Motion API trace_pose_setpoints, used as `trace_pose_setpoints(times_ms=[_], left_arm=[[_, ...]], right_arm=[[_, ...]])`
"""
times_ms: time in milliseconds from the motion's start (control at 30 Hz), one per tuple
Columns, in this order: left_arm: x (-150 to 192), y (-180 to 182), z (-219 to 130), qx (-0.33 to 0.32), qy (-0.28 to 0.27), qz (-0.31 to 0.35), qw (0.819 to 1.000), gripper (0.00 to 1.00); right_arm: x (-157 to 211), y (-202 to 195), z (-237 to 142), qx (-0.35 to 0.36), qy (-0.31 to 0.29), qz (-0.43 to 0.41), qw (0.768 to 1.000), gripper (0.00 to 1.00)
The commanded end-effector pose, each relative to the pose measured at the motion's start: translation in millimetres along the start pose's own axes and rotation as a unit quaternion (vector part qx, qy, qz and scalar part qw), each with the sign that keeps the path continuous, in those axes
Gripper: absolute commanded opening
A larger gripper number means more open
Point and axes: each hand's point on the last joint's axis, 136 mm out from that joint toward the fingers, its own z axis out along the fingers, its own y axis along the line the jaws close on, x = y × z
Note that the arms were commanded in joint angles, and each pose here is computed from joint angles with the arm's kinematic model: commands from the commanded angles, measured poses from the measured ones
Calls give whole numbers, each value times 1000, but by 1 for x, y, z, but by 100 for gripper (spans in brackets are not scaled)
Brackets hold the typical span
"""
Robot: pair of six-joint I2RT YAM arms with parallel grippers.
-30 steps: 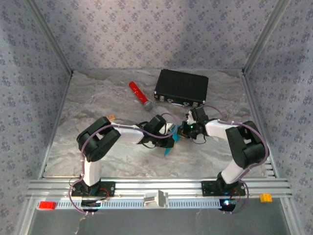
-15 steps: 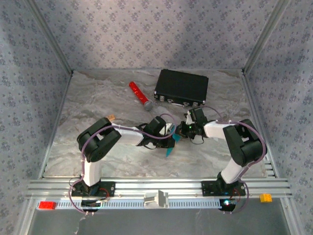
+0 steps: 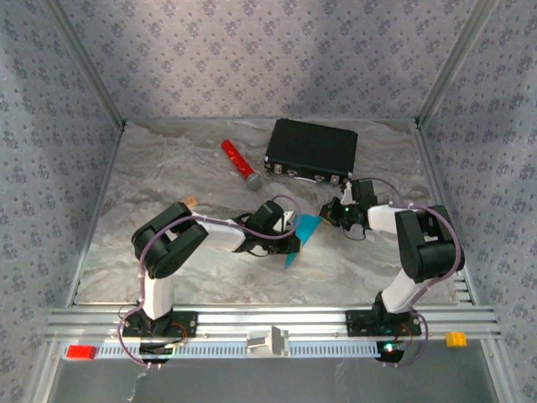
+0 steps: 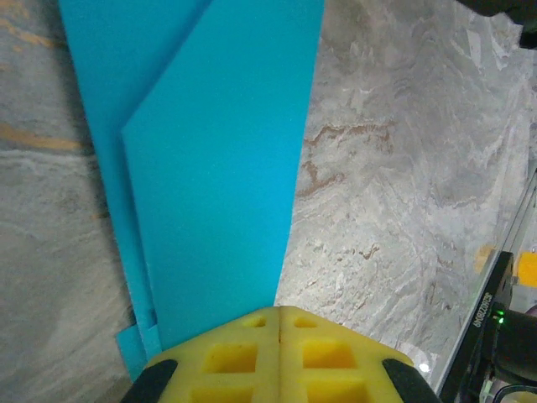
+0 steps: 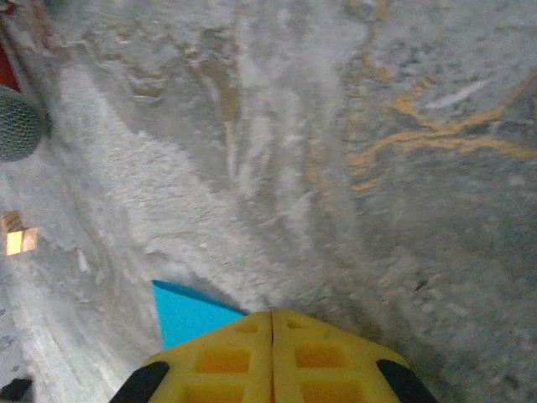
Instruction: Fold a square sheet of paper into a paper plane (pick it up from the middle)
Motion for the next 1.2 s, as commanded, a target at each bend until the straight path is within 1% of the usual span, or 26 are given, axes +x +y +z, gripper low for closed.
trace_pose_setpoints(times_ms=[0, 133, 200, 233, 333, 533, 767, 800, 900, 1033, 1167], left_arm=[[31, 42, 4, -66, 31, -45, 996, 0], [21, 37, 8, -52, 9, -66, 996, 0], [16, 33, 11, -37, -4, -74, 997, 0], [14, 33, 13, -32, -10, -79, 996, 0], [10, 35, 16, -33, -22, -89, 995, 0], [5, 36, 6, -42, -44, -87, 994, 0], [-8, 13, -7, -26, -68, -54, 996, 0], [-9, 9, -9, -25, -70, -48, 996, 1], [-15, -2, -17, -24, -81, -38, 996, 7], [-22, -15, -34, -23, -98, -25, 995, 12], [-24, -16, -50, -29, -114, -21, 993, 18]], right_arm=[[1, 14, -16, -7, -20, -22, 1000, 8], [13, 13, -24, 5, -22, -24, 999, 10], [19, 9, -25, 14, -20, -13, 1000, 10], [23, 6, -25, 21, -14, 0, 1000, 10], [33, 9, -24, 15, 4, 6, 1000, 11], [49, 10, -21, 26, 14, 4, 1000, 12], [59, 12, -16, 24, 28, -2, 999, 14], [60, 13, -16, 22, 29, -3, 999, 14], [63, 16, -17, 18, 33, -7, 999, 15], [69, 16, -18, 18, 39, -6, 999, 15], [75, 15, -19, 20, 45, -8, 999, 16]])
